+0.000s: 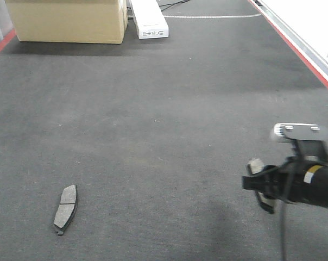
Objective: Move and align brake pads A on conveyor
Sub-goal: 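Place the pad beside the other pad and open the right gripper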
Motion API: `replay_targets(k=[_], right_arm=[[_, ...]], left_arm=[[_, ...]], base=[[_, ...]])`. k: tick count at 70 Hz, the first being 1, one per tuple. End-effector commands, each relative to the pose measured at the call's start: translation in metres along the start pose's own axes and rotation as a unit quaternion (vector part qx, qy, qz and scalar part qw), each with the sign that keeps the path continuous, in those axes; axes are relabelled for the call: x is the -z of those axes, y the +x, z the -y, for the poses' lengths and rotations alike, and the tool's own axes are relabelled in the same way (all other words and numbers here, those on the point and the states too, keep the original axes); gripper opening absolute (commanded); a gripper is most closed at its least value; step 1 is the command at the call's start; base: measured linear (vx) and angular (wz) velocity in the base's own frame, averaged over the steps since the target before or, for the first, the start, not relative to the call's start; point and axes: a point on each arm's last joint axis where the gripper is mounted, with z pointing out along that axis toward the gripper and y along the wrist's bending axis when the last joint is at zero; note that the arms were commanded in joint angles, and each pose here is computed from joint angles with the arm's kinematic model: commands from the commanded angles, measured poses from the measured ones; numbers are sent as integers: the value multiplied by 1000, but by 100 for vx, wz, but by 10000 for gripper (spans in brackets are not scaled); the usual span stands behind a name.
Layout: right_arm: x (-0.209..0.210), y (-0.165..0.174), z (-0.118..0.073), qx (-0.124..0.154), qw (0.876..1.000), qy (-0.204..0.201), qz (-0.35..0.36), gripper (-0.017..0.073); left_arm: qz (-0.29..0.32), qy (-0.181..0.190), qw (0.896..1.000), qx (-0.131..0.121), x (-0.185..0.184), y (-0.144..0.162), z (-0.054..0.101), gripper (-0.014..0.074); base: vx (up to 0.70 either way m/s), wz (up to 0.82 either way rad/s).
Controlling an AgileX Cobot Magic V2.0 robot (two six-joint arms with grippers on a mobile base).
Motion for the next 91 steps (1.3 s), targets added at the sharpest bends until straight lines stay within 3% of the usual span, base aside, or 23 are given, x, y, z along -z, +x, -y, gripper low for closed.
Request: replay_targets(k=[1, 27, 47, 58, 80, 91], right_arm=[[-13, -21, -2, -2, 999, -3, 43, 127], [-65, -7, 2, -4, 1000, 12, -19, 171], [-66, -7, 3, -3, 1000, 12, -17, 365], [-65, -9, 2, -3, 1000, 11, -10, 428], [-9, -10, 0, 4, 1000, 0, 30, 394], [38, 1, 1, 31, 996, -4, 85, 327]], left_arm=[[41, 4, 999, 2, 4, -13, 0, -6], [41, 4, 999, 2, 4, -13, 0, -6], [41, 4, 999, 2, 4, -13, 0, -6], [41, 4, 999, 2, 4, -13, 0, -6], [41, 4, 999, 2, 4, -13, 0, -6], [41, 4, 999, 2, 4, -13, 0, -6]], base=[[0, 0], [0, 0], [0, 0], [0, 0], [0, 0], [0, 0]])
